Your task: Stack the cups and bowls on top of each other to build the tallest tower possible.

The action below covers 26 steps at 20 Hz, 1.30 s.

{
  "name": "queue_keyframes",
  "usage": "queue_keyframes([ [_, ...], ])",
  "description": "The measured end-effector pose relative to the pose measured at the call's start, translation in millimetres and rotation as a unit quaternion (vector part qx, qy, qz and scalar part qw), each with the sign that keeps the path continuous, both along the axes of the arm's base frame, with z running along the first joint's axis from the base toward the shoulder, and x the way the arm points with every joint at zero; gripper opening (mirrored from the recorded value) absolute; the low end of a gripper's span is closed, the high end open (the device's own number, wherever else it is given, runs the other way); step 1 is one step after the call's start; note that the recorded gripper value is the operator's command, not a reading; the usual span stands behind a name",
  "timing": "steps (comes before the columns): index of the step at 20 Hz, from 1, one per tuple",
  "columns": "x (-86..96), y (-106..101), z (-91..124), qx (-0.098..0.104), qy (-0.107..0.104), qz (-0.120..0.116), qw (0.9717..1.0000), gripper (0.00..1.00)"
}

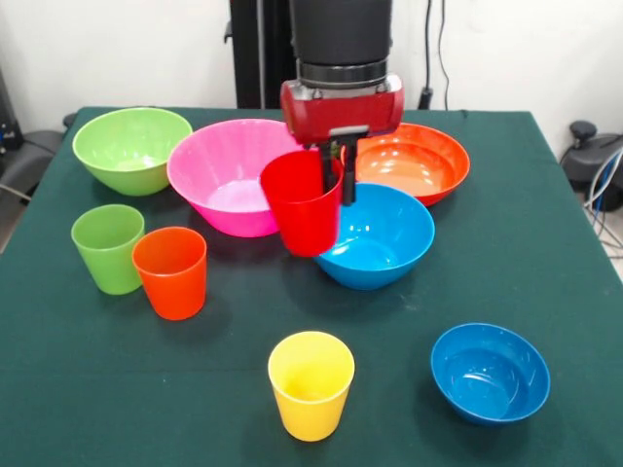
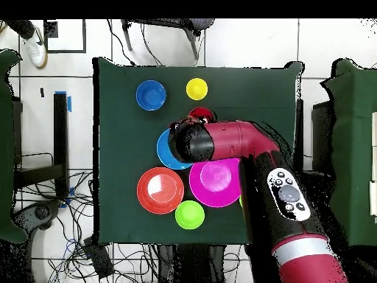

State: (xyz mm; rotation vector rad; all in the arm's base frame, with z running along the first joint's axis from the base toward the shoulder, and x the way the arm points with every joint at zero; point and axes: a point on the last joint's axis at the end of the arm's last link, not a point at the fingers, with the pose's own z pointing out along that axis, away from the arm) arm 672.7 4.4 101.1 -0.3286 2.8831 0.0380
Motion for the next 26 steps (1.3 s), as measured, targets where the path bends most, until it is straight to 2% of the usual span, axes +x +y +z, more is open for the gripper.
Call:
queue_keyframes([
  [7, -24.7, 21.1, -6.0, 0.013, 0.027, 0.005, 0.9995, 0.0],
  [14, -50.0, 31.1, -19.2, 0.02, 0.054, 0.013, 0.9983, 0.0],
  [23, -61.4, 42.1, -32.6, 0.025, 0.07, 0.021, 0.997, 0.0],
  [26, -66.1, 51.3, -41.7, 0.029, 0.076, 0.026, 0.9964, 0.0],
])
